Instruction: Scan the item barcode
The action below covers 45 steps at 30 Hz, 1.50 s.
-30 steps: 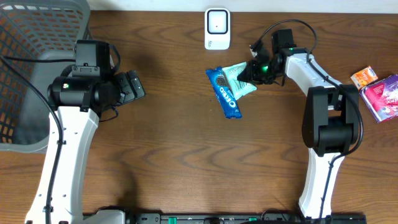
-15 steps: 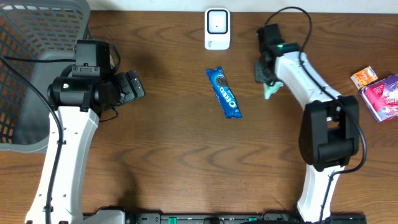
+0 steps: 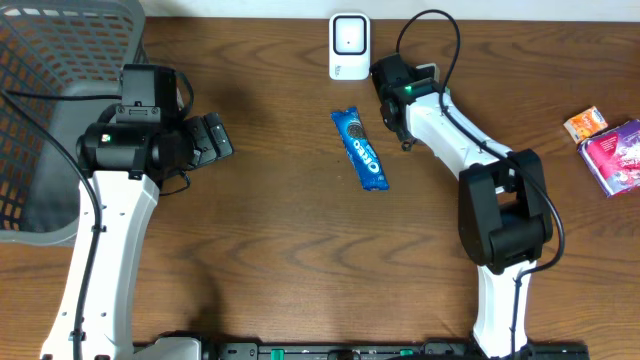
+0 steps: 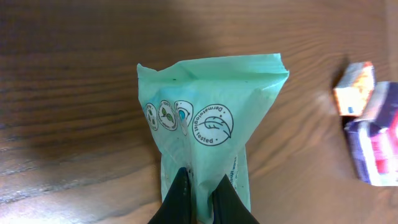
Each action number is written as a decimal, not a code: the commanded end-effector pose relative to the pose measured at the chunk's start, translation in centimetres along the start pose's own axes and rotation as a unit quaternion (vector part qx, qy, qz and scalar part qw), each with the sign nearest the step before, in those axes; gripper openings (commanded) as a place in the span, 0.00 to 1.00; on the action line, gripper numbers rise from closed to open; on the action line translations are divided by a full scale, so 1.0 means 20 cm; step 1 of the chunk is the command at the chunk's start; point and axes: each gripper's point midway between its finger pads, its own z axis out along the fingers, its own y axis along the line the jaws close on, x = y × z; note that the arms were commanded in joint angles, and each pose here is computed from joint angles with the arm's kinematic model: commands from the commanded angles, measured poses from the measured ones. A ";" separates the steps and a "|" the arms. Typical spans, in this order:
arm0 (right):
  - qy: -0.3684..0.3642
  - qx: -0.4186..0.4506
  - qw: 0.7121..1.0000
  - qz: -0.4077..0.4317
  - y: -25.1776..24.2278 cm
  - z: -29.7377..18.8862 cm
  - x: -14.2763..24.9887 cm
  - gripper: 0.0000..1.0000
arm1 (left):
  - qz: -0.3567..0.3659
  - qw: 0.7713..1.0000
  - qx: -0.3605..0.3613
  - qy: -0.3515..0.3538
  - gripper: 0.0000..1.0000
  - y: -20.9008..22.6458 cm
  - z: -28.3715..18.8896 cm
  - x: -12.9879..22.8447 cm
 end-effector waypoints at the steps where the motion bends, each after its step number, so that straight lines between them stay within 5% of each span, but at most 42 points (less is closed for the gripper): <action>1: 0.005 -0.010 1.000 0.013 0.09 0.02 0.04 0.01 | -0.002 1.000 -0.006 -0.003 0.98 0.01 0.00 -0.01; 6: 0.008 -0.020 1.000 0.004 0.18 0.04 0.07 0.02 | -0.002 1.000 -0.006 -0.003 0.98 0.01 0.00 -0.01; 17: 0.024 -0.133 0.991 -0.024 0.49 -0.10 0.15 0.35 | -0.002 1.000 -0.006 -0.003 0.98 0.01 0.00 -0.01; 26: -0.007 -0.132 0.990 -0.059 0.54 -0.20 0.09 0.33 | -0.002 1.000 -0.006 -0.003 0.98 0.01 0.00 -0.01; 36: -0.035 0.044 0.994 -0.089 0.21 -0.21 0.02 0.33 | -0.002 1.000 -0.006 -0.003 0.98 0.01 0.00 -0.01; 45: -0.002 -0.055 0.993 -0.100 0.38 -0.22 0.09 0.31 | -0.002 1.000 -0.006 -0.003 0.98 0.01 0.00 -0.01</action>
